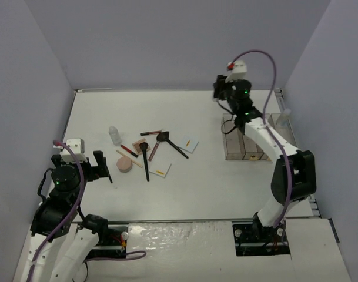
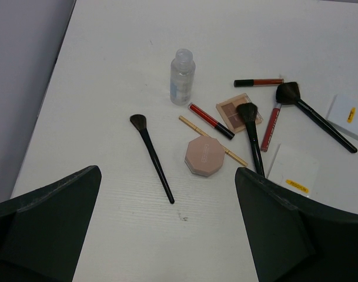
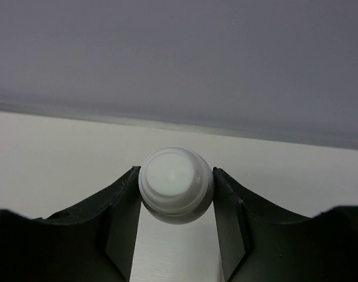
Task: Organize the makeup
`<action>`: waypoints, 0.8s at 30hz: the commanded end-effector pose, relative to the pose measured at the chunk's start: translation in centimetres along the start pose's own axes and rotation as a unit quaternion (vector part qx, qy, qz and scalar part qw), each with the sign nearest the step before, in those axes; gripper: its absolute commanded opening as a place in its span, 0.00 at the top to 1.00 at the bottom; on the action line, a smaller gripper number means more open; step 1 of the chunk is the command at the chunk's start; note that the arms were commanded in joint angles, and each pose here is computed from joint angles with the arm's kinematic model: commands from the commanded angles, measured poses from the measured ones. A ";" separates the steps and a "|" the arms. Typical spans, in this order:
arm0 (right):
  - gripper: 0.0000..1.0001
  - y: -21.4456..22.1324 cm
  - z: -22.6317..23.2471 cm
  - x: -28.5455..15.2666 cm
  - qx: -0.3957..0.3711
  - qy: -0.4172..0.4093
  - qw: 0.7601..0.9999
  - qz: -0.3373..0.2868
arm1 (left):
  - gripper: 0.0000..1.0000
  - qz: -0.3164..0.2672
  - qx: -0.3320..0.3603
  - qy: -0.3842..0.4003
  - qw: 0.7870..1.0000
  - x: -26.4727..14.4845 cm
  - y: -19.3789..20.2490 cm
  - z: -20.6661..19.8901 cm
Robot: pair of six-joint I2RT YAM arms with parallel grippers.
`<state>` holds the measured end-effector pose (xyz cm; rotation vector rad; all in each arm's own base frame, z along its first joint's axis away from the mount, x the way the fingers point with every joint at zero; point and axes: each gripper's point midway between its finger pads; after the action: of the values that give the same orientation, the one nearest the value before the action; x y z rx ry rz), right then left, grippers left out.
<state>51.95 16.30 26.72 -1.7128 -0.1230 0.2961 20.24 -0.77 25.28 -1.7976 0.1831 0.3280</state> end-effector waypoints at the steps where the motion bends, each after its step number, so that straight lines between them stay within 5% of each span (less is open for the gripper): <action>1: 1.00 -2.3 -14.0 -6.4 0.061 0.212 0.974 -0.046 | 0.03 -0.031 -0.013 0.013 0.999 0.2 -1.9 -0.8; 11: 1.00 1.0 -29.0 -15.3 0.087 0.423 0.902 -0.021 | 0.03 -0.050 -0.019 0.025 0.998 -0.7 -2.4 -0.9; 24: 1.00 11.5 -31.7 -17.0 0.104 0.454 0.884 0.042 | 0.03 -0.057 -0.016 0.035 0.998 -1.2 -2.6 -1.1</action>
<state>41.58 -19.71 19.32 -1.4715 0.7786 -0.2976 19.33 -1.06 26.34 -1.8202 0.1701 0.2529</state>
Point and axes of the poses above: each gripper's point midway between its finger pads, its own x axis out along the fingers, its own z axis along the line the jaws close on, y = z × x, and after that the axes turned 11 degrees about -x, right-handed
